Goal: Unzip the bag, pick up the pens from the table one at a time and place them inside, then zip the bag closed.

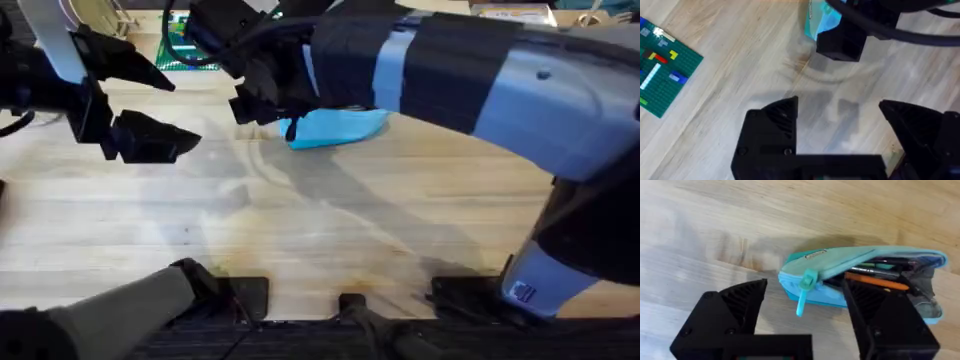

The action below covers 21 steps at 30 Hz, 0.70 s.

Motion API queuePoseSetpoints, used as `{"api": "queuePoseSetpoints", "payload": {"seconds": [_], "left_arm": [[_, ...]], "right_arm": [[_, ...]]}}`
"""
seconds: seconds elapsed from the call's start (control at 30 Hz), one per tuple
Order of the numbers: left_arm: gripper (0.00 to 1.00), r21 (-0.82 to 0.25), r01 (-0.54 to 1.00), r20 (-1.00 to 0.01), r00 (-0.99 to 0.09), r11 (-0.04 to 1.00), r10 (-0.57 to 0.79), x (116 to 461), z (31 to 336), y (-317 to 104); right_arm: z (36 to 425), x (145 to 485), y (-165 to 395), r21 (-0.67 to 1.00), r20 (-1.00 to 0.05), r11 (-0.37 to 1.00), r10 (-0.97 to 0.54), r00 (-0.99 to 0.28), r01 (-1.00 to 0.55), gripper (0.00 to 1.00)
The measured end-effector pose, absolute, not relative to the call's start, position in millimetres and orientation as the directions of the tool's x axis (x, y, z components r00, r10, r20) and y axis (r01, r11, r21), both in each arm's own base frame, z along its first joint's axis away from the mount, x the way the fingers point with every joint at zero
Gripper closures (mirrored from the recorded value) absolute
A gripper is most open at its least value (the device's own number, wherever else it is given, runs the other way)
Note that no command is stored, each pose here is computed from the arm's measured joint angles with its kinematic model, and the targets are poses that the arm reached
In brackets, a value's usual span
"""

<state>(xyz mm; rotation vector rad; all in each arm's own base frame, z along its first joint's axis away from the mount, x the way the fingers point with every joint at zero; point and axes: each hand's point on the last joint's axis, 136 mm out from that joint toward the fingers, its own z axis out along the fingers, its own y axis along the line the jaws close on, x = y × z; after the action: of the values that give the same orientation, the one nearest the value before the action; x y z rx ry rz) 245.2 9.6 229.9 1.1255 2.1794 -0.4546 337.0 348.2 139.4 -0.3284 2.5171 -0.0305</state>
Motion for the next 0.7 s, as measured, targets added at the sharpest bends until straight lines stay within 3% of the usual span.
{"api": "queuePoseSetpoints", "payload": {"seconds": [0.7], "left_arm": [[0.007, -0.014, 0.819, -0.676, -0.431, 0.574, 0.598, 245.3, 230.1, 9.3]], "right_arm": [[137.7, 340.5, 352.2, -0.12, -0.565, 0.955, -0.289, -0.773, -0.27, 0.196]]}}
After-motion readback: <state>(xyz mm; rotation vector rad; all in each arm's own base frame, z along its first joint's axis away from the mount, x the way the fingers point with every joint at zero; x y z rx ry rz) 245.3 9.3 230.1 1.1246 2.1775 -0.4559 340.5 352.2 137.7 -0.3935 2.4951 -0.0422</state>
